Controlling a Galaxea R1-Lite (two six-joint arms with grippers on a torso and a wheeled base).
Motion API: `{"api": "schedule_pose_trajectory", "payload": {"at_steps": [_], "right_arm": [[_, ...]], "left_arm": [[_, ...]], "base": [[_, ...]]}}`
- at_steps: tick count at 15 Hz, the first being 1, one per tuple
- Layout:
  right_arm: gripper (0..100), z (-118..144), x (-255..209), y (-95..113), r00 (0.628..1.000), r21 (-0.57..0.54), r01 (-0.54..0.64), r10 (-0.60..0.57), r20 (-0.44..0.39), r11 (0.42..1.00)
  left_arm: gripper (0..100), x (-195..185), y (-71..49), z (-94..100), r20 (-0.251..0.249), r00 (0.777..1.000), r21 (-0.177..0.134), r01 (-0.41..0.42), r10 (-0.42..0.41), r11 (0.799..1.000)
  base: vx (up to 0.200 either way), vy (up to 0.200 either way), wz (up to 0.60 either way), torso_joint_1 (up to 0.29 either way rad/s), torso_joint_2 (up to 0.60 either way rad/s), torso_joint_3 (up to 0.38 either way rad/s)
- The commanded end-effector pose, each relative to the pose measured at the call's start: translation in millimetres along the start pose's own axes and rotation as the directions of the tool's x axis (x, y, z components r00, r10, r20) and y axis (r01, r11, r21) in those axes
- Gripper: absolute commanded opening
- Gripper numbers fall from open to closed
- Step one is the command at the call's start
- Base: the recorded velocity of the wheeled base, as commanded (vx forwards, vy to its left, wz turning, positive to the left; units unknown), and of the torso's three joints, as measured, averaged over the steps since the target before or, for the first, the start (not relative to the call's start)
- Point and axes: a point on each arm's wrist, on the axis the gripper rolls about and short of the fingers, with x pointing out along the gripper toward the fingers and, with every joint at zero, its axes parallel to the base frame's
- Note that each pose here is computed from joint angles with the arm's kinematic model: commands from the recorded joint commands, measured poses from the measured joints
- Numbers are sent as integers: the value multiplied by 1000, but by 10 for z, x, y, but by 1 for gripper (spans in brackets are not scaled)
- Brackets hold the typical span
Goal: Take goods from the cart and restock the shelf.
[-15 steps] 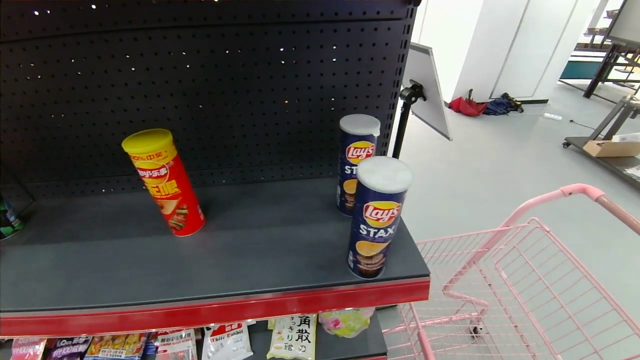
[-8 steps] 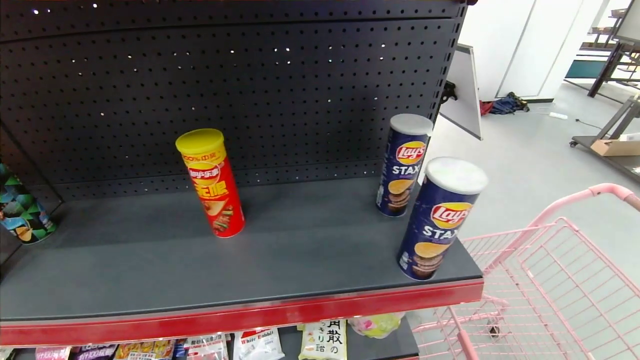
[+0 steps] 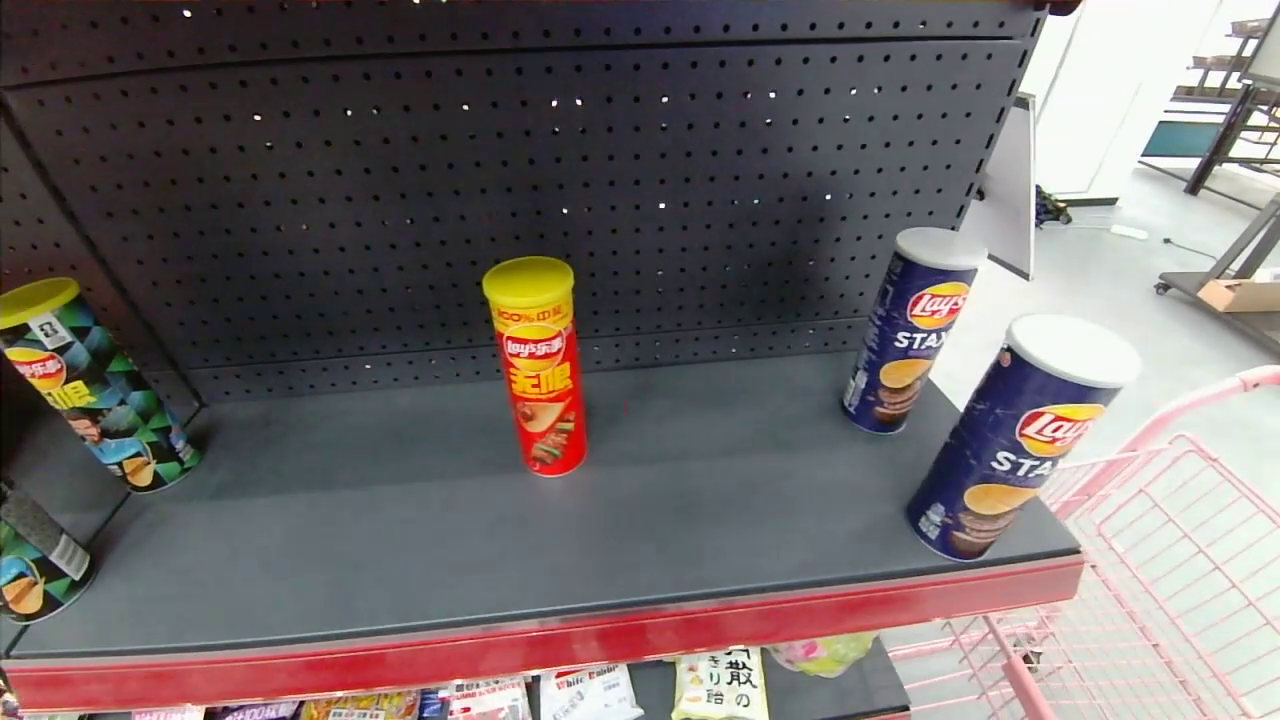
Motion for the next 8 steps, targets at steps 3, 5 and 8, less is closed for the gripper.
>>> {"api": "schedule_pose_trajectory", "payload": {"at_steps": [3, 5, 8], "right_arm": [[0, -112, -99, 5, 999, 5, 8, -8, 51, 1000], [0, -135, -108, 7, 998, 6, 9, -9, 57, 1000], [0, -185, -129, 12, 998, 5, 9, -9, 70, 1000]], "left_arm": [[100, 0, 0, 0, 1, 1000, 0, -1, 1, 1000], [100, 0, 0, 0, 1, 1000, 0, -1, 1, 1000], [100, 0, 0, 0, 1, 1000, 0, 1, -1, 1000]], "base": [[0, 200, 0, -4, 6, 4], [0, 200, 0, 2, 0, 5], [0, 67, 0, -1, 1, 1]]}}
